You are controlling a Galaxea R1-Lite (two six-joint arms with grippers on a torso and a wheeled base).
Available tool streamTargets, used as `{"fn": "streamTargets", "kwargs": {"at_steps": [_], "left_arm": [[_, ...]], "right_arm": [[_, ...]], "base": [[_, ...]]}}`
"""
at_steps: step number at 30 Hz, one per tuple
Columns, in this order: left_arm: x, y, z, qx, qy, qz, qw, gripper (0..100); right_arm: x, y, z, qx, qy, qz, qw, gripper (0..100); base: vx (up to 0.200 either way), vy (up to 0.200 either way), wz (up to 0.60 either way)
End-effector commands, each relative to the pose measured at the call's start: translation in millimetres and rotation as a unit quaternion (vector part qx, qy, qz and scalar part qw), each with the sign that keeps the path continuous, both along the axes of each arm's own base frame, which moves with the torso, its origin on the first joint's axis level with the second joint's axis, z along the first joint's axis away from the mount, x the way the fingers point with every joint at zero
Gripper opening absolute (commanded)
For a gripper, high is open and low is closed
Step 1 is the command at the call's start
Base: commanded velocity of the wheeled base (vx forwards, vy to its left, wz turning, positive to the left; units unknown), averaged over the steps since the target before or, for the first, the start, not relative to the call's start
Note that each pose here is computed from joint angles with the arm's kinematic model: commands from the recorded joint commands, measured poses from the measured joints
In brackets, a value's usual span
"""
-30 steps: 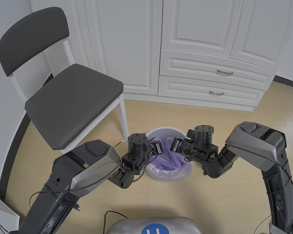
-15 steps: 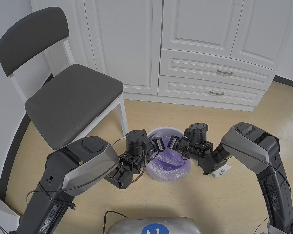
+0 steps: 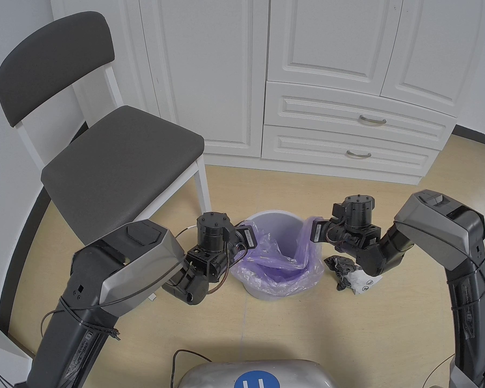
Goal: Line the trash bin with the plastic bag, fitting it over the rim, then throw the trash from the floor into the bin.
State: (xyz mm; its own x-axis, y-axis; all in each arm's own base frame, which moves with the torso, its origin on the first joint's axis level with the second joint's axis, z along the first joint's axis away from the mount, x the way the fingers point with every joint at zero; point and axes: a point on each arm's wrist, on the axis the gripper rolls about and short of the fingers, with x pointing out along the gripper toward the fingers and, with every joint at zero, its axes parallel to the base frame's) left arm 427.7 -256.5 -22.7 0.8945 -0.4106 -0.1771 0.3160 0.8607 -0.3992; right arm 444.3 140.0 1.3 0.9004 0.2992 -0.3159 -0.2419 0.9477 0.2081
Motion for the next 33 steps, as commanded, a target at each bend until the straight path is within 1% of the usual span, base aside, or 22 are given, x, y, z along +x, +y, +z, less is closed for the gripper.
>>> {"fn": "streamTargets", "kwargs": {"at_steps": [1,2,4,7,11,14,15,16,18,21,22,23,24,29,33], "left_arm": [[-5.7,14.5,7.2,0.003,0.007,0.013,0.9999,0],[-5.9,16.4,7.2,0.003,0.005,0.015,0.9999,0],[-6.7,20.4,12.0,0.0,-0.001,0.02,0.9998,0],[-9.9,28.0,18.8,0.0,-0.003,0.024,0.9997,0],[-12.4,30.3,23.2,0.003,-0.004,0.025,0.9997,0],[-15.3,33.4,31.6,0.009,-0.006,0.023,0.9997,0],[-17.6,35.3,34.0,0.017,-0.006,0.02,0.9996,0],[-18.0,36.3,34.4,0.019,-0.006,0.02,0.9996,0],[-23.4,40.1,33.0,0.046,-0.006,0.015,0.9988,0],[-25.8,45.3,28.2,0.079,-0.007,0.012,0.9968,0],[-25.7,46.0,27.9,0.081,-0.007,0.012,0.9966,0],[-25.1,48.8,25.4,0.096,-0.008,0.011,0.9953,0],[-25.5,48.9,22.7,0.102,-0.006,0.007,0.9947,0],[-21.4,51.4,12.7,0.11,0.005,0.008,0.9938,0],[-15.5,52.4,8.2,0.113,0.013,0.012,0.9935,0]], "right_arm": [[-3.2,-41.5,10.6,-0.058,-0.011,-0.027,0.9979,0],[-6.7,-49.3,9.3,-0.078,-0.011,-0.027,0.9965,0],[-15.8,-55.7,12.7,-0.1,-0.015,-0.019,0.9947,0],[-24.3,-57.2,11.9,-0.113,-0.014,-0.011,0.9934,0],[-35.8,-60.2,15.0,-0.143,-0.012,-0.001,0.9897,0],[-45.6,-68.4,12.5,-0.181,-0.005,0.009,0.9834,0],[-48.1,-72.0,10.7,-0.198,-0.003,0.013,0.98,0],[-48.6,-73.3,10.1,-0.203,-0.002,0.013,0.9791,0],[-52.7,-81.3,4.7,-0.234,0.004,0.02,0.9721,0],[-54.0,-85.2,0.6,-0.246,0.01,0.023,0.969,0],[-54.1,-85.2,0.4,-0.247,0.01,0.023,0.9688,0],[-53.8,-87.0,-1.4,-0.247,0.013,0.022,0.9686,0],[-53.8,-87.6,-2.6,-0.249,0.014,0.021,0.9683,0],[-48.1,-99.8,-17.0,-0.268,0.025,0.017,0.963,0],[-41.0,-106.1,-26.7,-0.271,0.031,0.009,0.9621,0]], "base": [[0.0,0.0,0.0],[0.0,0.0,0.0],[0.0,0.0,0.0],[0.0,0.0,0.0],[0.0,0.0,0.0],[0.0,0.0,0.0],[0.0,0.0,0.0],[0.0,0.0,0.0],[0.0,0.0,0.0],[0.0,0.0,0.0],[0.0,0.0,0.0],[0.0,0.0,0.0],[0.0,0.0,0.0],[0.0,0.0,0.0],[0.0,0.0,0.0]]}}
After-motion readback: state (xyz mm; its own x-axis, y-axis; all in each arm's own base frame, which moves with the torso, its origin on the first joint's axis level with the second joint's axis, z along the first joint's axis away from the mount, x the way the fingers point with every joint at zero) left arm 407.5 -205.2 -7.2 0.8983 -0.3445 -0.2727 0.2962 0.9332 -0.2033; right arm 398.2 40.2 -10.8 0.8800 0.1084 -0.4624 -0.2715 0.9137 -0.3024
